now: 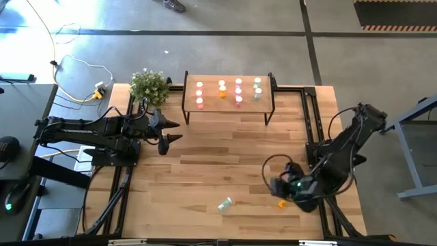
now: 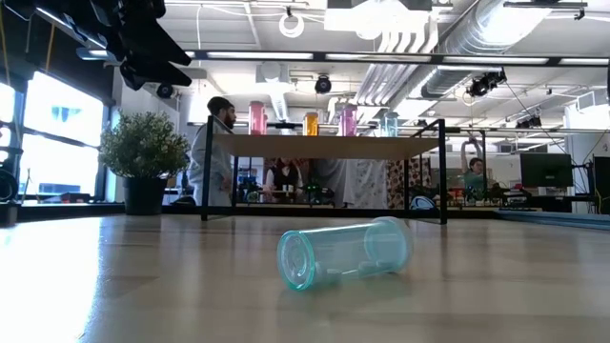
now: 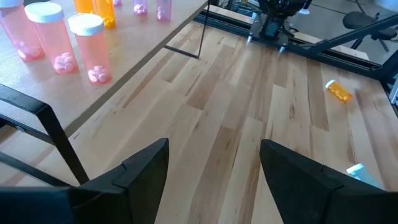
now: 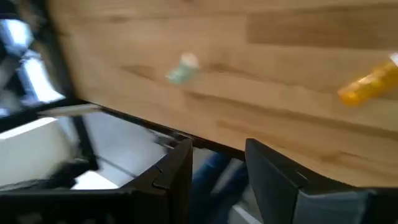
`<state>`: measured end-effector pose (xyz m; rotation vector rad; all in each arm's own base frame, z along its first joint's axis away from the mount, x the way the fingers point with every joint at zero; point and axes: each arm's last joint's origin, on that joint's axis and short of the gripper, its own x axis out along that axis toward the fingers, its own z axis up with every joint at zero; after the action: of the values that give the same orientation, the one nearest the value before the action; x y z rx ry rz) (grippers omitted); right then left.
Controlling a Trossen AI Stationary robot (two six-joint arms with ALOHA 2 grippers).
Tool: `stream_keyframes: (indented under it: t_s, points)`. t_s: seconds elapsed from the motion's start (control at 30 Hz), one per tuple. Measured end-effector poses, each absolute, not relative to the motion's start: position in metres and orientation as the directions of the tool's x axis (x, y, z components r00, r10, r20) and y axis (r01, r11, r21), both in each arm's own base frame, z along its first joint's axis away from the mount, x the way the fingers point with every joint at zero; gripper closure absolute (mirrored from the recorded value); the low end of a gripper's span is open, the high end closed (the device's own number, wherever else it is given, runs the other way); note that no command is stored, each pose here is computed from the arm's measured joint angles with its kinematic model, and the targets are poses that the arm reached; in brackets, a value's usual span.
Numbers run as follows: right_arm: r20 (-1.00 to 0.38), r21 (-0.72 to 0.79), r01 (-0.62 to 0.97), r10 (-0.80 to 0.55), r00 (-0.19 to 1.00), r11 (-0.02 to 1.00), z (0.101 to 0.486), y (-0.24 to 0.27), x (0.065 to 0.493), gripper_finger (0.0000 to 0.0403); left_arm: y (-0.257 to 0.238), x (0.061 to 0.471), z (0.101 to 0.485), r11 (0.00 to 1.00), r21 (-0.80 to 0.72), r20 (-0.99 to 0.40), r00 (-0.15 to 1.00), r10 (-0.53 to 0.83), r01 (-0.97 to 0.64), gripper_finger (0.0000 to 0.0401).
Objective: Pick and place medicine bottles onto shelf by color
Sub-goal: Put the orange pill bottle on the shelf aligned with the other orange pill bottles
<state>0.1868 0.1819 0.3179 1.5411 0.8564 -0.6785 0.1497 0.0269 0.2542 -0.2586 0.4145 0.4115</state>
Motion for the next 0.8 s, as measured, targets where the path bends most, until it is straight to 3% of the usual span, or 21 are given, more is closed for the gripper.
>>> stream_keyframes:
  t_s: [0.17, 0.37, 0.5, 0.7, 0.8]
  points:
    - [-0.883, 0.453, 0.891, 0.135, 0.449, 0.001, 0.292, 0.194, 0.204, 0.0263, 0.027, 0.150, 0.254, 0.891, -0.151, -0.439, 0.837, 0.328, -0.428, 0.0160]
    - [-0.941, 0.258, 0.965, 0.237, 0.241, 0.042, 0.268, 0.212, 0.206, 0.0263, 0.027, 0.150, 0.254, 0.899, -0.131, -0.439, 0.838, 0.325, -0.418, 0.0160]
    - [-0.949, 0.229, 0.952, 0.265, 0.172, 0.202, 0.257, 0.222, 0.207, 0.0263, 0.027, 0.150, 0.254, 0.901, -0.125, -0.439, 0.838, 0.325, -0.415, 0.0160]
    - [-0.959, 0.161, 0.933, 0.275, 0.071, 0.322, 0.248, 0.229, 0.201, 0.0263, 0.027, 0.150, 0.254, 0.899, -0.132, -0.440, 0.838, 0.324, -0.417, 0.0160]
    - [-0.967, 0.169, 0.872, 0.248, 0.057, 0.459, 0.244, 0.230, 0.201, 0.0263, 0.027, 0.150, 0.254, 0.899, -0.132, -0.439, 0.838, 0.324, -0.417, 0.0160]
